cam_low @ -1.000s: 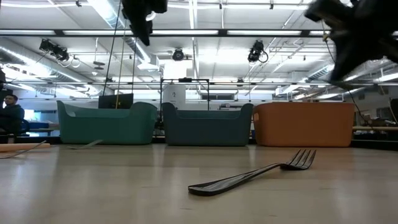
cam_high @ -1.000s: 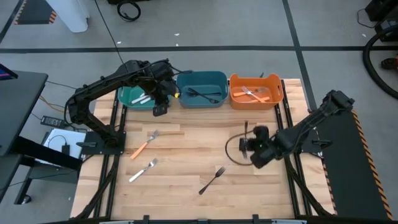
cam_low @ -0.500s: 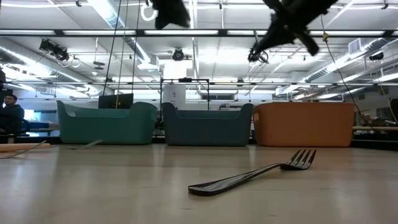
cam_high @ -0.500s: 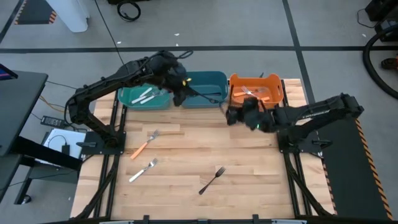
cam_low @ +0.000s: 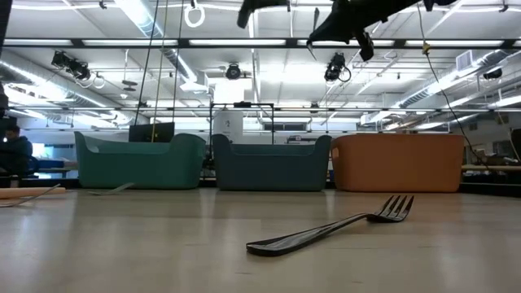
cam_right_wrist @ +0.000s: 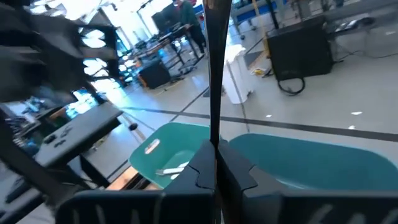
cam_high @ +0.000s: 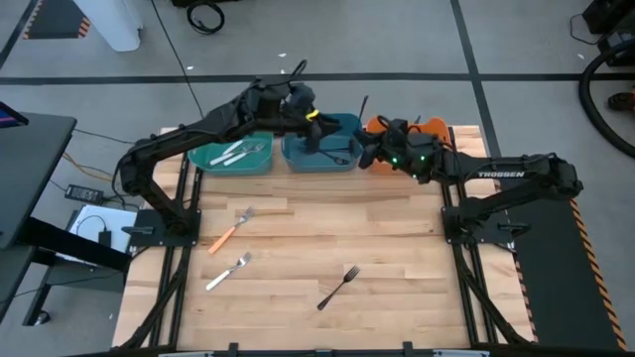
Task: Sort silverware by color (type)
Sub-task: Put the black fork into the blue bin
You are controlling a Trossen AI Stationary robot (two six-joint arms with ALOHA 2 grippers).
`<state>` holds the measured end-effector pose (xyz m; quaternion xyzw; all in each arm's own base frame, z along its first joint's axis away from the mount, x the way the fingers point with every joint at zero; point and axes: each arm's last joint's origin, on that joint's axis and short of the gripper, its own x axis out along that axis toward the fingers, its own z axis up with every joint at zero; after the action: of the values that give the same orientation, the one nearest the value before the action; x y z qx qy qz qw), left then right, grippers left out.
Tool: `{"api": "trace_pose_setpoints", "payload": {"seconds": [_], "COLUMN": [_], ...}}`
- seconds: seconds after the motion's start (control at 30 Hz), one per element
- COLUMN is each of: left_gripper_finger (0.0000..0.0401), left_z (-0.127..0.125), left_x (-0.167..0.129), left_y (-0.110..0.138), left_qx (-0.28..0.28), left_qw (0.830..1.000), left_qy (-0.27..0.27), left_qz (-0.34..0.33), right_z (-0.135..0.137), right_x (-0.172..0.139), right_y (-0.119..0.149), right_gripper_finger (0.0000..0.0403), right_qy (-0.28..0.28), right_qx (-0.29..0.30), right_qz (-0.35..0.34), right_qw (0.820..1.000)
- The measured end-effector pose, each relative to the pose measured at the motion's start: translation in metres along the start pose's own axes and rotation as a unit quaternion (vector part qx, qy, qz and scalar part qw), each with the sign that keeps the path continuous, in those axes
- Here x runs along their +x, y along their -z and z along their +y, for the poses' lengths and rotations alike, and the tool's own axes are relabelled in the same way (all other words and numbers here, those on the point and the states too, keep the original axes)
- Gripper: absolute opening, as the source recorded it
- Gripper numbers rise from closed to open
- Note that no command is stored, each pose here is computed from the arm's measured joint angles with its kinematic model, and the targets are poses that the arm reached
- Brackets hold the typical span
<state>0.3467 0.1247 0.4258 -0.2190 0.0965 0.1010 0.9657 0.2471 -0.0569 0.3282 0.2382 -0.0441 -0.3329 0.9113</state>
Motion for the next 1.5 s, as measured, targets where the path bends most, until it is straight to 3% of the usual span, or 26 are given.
{"api": "trace_pose_setpoints", "payload": {"seconds": [0.27,0.43,1.03,1.17,1.33,1.5], "left_gripper_finger": [0.0119,0.0119,0.0118,0.0091,0.0019,0.0013], "left_z": [0.024,0.028,0.053,0.057,0.063,0.071], "left_x": [0.039,0.048,0.082,0.081,0.077,0.075], "left_y": [0.017,0.016,0.036,0.035,0.03,0.028], "left_qx": [-0.031,-0.032,-0.047,-0.012,-0.012,-0.009], "left_qw": [0.999,0.999,0.999,1.0,1.0,0.999], "left_qy": [-0.018,-0.009,-0.018,-0.021,-0.022,-0.033], "left_qz": [0.018,-0.007,0.011,0.011,0.006,0.006], "right_z": [-0.006,-0.012,-0.017,-0.018,-0.02,-0.025], "right_x": [0.006,0.008,0.014,0.017,0.018,0.02], "right_y": [-0.002,-0.003,0.009,0.013,0.011,0.007], "right_gripper_finger": [0.0003,0.0003,0.0004,0.0005,0.0008,0.0007], "right_qy": [-0.01,0.003,-0.021,-0.015,-0.008,-0.027], "right_qx": [-0.014,-0.019,0.001,0.003,0.002,0.014], "right_qz": [0.009,0.012,0.087,0.094,0.086,0.096], "right_qw": [1.0,1.0,0.996,0.995,0.996,0.995]}}
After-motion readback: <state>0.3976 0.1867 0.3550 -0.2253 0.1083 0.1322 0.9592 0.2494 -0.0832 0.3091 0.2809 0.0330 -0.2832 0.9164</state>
